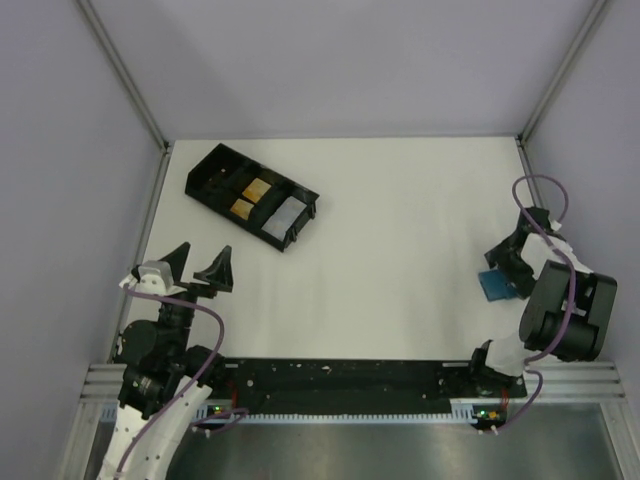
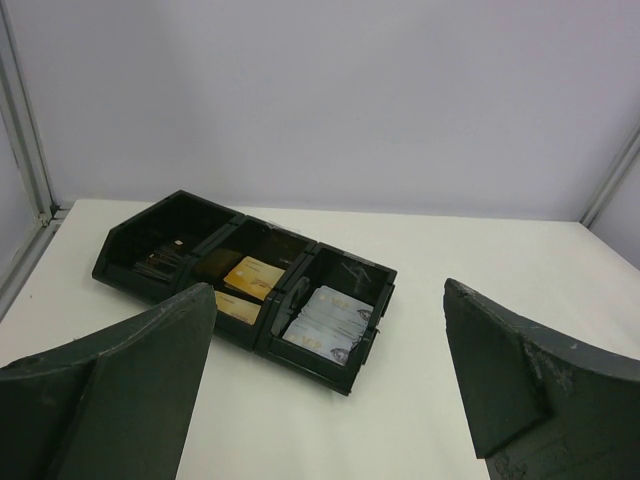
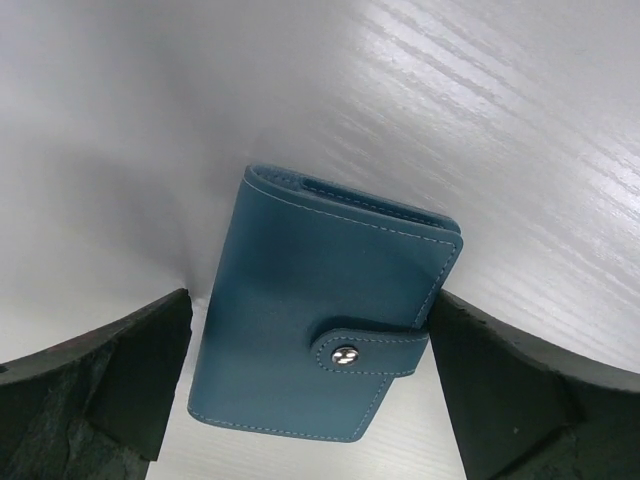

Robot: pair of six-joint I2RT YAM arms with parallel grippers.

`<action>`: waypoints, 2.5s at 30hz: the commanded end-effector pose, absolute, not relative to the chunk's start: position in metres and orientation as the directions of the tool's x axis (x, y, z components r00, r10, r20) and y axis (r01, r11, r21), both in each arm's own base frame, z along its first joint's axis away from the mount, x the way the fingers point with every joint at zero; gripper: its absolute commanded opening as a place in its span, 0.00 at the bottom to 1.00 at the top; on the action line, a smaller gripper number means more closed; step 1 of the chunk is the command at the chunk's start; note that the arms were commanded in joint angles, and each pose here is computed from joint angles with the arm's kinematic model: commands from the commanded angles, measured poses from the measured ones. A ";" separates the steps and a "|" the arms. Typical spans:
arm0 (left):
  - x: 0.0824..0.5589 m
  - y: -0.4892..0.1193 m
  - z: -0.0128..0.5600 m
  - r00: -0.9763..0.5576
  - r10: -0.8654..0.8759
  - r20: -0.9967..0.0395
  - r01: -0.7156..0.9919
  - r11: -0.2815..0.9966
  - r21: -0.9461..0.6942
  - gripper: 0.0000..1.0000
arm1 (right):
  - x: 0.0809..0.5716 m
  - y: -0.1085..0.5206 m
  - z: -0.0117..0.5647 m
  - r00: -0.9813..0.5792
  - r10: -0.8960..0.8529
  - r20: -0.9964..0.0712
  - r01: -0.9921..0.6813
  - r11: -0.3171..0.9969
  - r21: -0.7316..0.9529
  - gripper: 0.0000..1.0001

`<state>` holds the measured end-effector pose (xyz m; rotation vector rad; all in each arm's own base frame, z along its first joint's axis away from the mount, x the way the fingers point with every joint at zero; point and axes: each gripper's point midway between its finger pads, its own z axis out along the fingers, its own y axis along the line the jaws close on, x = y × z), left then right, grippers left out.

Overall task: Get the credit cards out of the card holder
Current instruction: Move the card holder to the center of the board.

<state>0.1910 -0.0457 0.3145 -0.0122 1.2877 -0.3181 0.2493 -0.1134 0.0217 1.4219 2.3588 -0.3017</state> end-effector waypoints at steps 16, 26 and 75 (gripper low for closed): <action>0.153 -0.032 0.351 0.420 -0.306 -0.854 0.273 0.940 -0.203 0.99 | 0.293 0.060 0.011 -0.893 0.345 -0.289 0.346 0.937 0.048 0.84; 0.160 -0.037 0.346 0.391 -0.291 -0.873 0.276 0.942 -0.191 0.99 | 0.294 0.211 0.016 -0.962 -0.026 -0.271 -0.048 0.996 0.077 0.85; 0.231 -0.166 0.176 -0.582 -0.245 -0.775 0.359 0.778 -0.516 0.91 | 0.273 0.250 0.018 -0.896 -0.213 -0.391 -0.191 0.977 -0.095 0.22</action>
